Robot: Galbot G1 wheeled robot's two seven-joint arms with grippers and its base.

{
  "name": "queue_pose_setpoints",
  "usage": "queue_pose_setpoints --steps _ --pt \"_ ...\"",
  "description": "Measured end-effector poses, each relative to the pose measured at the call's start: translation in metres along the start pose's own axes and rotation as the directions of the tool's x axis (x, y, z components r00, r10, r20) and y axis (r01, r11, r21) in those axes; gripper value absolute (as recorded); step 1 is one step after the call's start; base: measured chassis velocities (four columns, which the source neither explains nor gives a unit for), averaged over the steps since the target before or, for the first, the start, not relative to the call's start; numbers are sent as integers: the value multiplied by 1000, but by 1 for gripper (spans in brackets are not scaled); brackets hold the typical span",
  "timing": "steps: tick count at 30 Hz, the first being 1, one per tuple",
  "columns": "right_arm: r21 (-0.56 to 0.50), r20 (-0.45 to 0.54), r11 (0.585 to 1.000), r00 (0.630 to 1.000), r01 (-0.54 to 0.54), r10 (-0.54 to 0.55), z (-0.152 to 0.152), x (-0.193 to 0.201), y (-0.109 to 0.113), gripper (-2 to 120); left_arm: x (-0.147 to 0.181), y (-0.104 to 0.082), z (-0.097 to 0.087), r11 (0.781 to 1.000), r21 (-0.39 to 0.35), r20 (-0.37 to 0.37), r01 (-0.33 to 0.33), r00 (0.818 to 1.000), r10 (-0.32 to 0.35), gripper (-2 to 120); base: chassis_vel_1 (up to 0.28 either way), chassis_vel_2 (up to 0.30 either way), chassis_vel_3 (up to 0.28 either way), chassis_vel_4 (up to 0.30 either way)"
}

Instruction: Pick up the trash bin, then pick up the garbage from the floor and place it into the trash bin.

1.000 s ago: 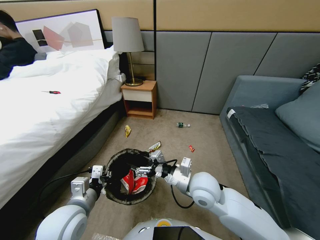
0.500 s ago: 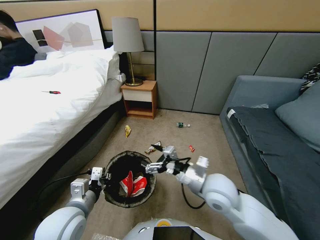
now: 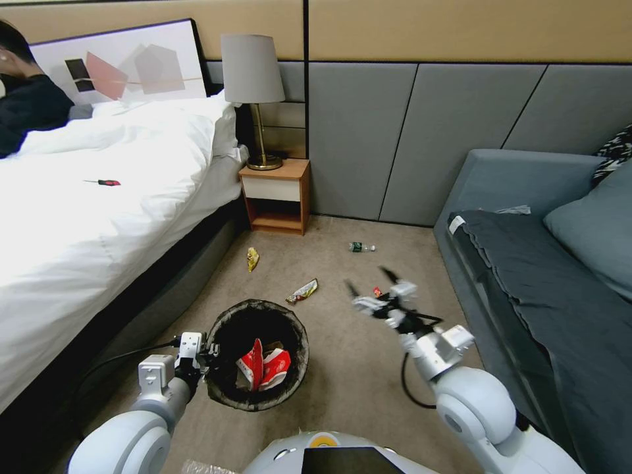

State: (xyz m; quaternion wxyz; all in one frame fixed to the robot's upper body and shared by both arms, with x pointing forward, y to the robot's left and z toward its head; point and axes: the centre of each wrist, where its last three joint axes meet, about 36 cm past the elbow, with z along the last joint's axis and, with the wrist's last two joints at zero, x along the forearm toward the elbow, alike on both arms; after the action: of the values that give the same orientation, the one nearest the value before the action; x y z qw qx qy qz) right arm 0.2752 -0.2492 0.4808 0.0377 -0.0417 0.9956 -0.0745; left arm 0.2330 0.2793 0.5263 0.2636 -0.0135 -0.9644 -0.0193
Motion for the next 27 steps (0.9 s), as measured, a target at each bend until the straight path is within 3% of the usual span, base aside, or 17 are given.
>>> queue_pose_setpoints --steps 10,27 --pt "4 -51 981 980 -192 192 10 19 -6 100 -5 -1 -10 1000 5 55 -16 998 16 2 0 0 0 0" --pt "1 -37 976 975 -219 219 5 29 4 100 -6 -1 -15 999 1 74 -38 997 37 2 0 0 0 0"
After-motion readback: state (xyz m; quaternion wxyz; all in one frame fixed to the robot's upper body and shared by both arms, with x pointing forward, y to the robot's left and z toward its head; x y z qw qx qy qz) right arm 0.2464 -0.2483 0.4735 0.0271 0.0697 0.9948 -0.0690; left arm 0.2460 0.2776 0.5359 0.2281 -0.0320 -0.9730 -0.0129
